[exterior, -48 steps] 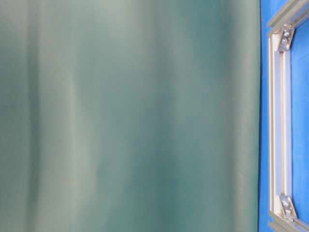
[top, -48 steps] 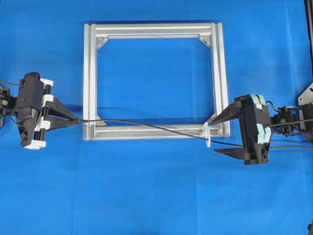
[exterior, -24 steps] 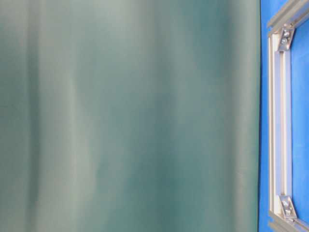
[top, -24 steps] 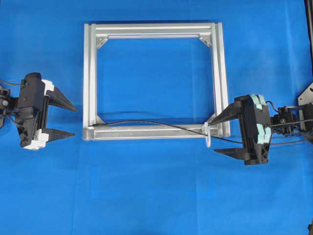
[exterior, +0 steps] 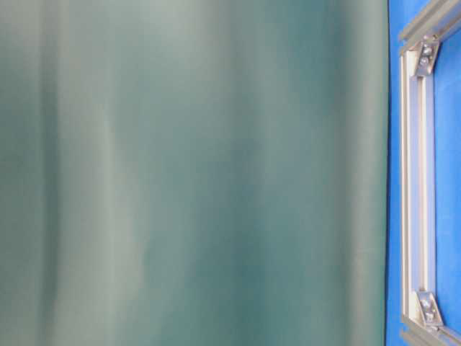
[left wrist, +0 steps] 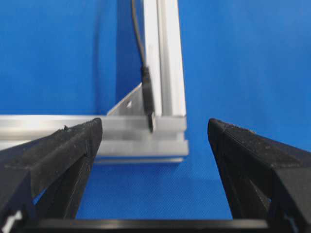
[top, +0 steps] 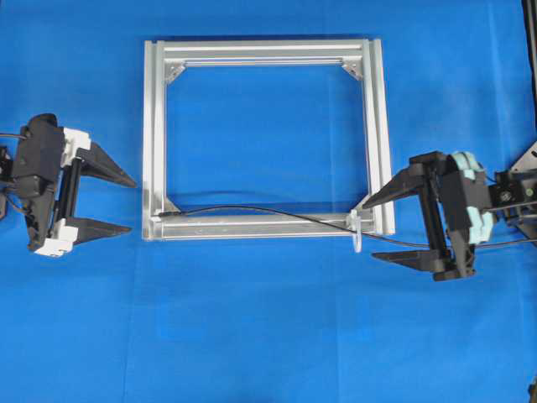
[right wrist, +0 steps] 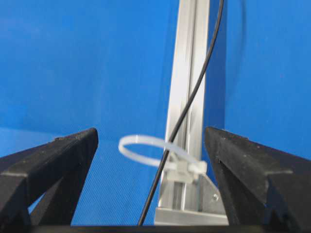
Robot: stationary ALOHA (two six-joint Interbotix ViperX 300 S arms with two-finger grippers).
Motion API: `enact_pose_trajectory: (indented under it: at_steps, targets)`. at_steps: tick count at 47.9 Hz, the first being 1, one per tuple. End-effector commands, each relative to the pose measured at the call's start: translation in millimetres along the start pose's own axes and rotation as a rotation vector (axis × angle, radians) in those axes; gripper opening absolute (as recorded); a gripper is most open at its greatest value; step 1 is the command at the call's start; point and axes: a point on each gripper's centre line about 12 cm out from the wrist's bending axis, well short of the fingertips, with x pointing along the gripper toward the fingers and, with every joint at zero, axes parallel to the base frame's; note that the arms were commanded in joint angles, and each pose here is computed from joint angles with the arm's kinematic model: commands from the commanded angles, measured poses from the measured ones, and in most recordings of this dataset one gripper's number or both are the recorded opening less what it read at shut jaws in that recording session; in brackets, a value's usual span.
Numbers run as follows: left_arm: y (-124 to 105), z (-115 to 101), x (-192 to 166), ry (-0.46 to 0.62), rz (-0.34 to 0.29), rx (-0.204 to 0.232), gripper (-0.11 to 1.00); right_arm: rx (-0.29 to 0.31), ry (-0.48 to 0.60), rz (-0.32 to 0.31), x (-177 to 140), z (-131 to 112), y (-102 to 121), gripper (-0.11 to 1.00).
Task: Insert the wire through the string loop located on the right side.
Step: 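Open the left gripper to release the cable and hold both arms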
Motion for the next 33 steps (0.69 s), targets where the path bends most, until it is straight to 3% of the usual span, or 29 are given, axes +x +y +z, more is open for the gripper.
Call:
enact_pose_trajectory:
  at_steps: [1, 9, 33]
  targets:
    - [-4, 15, -4, -0.031, -0.011, 0.003, 0.84, -0.002, -0.037, 0.012, -6, 19, 3, 0.92]
    - [-4, 30, -15, -0.071, -0.014, -0.001, 0.84, -0.010, -0.054, 0.011, -16, 28, 1, 0.92]
    - [0, 29, -21, -0.084, -0.002, -0.009, 0.84, -0.015, -0.061, 0.000, -18, 29, -2, 0.92]
